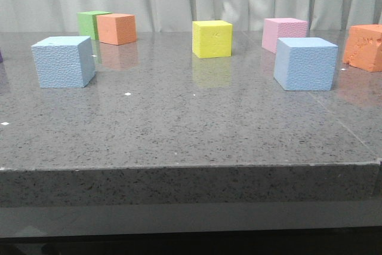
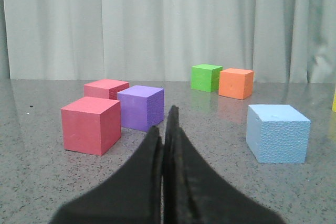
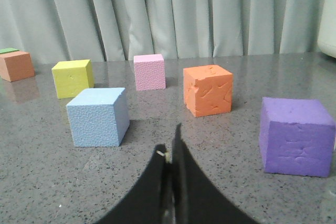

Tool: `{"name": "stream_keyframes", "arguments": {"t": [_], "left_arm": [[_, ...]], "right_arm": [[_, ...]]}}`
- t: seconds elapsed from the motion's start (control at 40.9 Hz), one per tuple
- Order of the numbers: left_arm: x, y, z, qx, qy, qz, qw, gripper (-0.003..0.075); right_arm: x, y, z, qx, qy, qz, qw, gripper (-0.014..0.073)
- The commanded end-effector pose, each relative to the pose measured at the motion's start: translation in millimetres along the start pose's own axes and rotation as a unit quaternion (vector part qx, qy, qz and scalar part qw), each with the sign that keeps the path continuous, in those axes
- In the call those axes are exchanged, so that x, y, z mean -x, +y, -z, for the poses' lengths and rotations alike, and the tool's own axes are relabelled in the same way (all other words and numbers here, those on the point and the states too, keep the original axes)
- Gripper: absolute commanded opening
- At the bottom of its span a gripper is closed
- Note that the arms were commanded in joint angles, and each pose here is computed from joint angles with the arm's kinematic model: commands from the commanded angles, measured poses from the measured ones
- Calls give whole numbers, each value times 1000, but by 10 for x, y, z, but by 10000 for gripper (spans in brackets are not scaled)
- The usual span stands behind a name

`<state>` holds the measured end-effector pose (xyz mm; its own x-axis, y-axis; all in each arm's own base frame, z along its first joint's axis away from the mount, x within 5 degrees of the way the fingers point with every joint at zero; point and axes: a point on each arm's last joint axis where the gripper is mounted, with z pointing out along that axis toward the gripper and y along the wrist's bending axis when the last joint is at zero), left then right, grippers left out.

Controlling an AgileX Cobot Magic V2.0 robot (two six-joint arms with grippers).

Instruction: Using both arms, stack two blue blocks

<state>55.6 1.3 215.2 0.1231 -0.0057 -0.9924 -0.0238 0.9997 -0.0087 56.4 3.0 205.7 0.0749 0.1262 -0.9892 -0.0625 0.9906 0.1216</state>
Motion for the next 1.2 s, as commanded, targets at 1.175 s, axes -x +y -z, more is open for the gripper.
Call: {"name": "stream_keyframes", "arguments": {"t": [1.175], "left_arm": [[1520,-23,-355,-1,145,26,989,-20]], "right_arm": [[1342,155,-676,-26,212,23,977,-69]]}}
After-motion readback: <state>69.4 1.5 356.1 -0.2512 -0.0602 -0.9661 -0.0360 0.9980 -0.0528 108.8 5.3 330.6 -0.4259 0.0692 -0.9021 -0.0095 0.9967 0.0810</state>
